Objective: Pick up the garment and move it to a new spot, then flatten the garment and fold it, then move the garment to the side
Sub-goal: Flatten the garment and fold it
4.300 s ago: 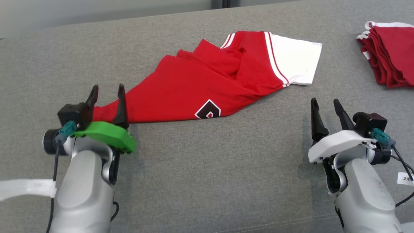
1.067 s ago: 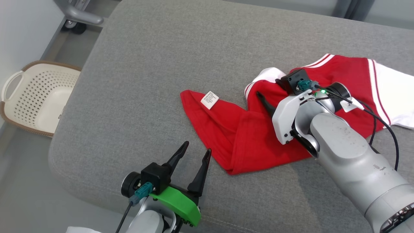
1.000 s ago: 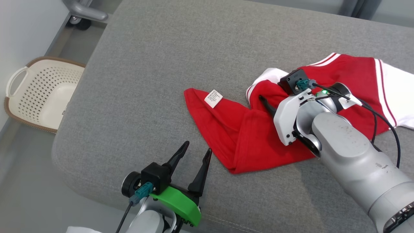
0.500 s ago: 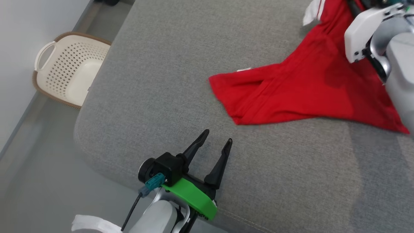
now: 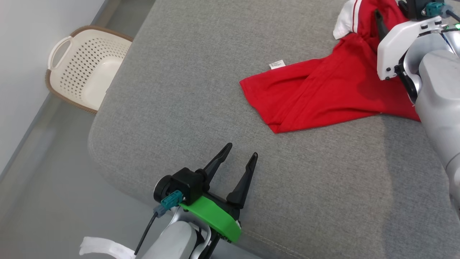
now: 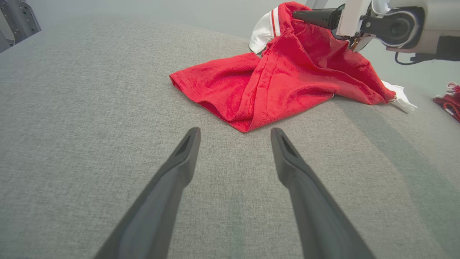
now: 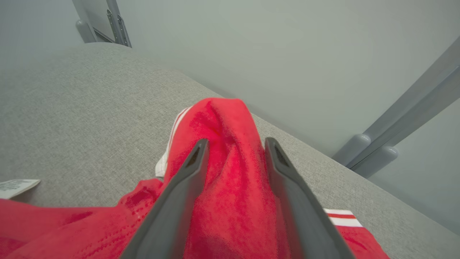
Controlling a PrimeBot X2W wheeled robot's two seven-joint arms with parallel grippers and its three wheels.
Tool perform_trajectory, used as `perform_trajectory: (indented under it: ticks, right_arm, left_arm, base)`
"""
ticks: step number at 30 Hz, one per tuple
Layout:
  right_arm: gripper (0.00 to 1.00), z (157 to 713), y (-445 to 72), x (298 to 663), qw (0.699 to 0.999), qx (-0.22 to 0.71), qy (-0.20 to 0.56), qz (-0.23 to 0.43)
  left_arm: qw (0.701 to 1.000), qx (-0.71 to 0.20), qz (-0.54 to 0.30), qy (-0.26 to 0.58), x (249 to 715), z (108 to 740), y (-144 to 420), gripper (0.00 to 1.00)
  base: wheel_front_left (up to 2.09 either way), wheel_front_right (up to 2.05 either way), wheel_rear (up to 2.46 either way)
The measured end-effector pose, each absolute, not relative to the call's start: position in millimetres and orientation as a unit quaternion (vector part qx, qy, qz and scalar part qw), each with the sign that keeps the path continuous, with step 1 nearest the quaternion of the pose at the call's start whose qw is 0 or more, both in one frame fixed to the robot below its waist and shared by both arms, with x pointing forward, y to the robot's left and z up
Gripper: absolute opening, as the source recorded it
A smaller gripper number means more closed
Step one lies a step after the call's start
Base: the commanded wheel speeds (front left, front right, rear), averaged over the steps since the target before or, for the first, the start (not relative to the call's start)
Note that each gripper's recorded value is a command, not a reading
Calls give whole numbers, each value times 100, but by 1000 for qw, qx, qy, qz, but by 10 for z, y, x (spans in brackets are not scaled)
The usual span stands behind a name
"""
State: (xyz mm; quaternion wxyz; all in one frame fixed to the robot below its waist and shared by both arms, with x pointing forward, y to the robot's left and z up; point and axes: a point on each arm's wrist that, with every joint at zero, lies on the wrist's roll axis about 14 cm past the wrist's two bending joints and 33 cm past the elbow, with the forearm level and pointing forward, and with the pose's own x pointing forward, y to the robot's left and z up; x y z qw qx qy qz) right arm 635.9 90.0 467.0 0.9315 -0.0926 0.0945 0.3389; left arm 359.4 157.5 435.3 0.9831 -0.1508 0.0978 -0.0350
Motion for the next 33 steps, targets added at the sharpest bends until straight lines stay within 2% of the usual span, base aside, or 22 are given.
perform_trajectory:
  ticks: [4,11,15,23,33]
  right_arm:
    - [100,4683,775,6259,938,-75,81,330]
    - [100,4421,570,5904,938,-59,101,326]
    - [100,4360,453,5880,938,-67,101,324]
    - [100,4546,848,5806,922,-68,51,377]
    - [100,4366,1022,5807,911,-89,81,395]
  left_arm:
    - [983,-150,-51,91,3649,4390,1494,100]
    - [981,-153,-77,89,3705,4393,1336,100]
    - [979,-155,-92,95,3728,4359,1238,100]
    - [979,-157,-77,106,3700,4283,1316,100]
    - [979,-162,-51,110,3605,4267,1448,100]
  base:
    - [0,0,0]
    - [0,0,0]
    - [0,0,0]
    - [0,0,0]
    - [0,0,0]
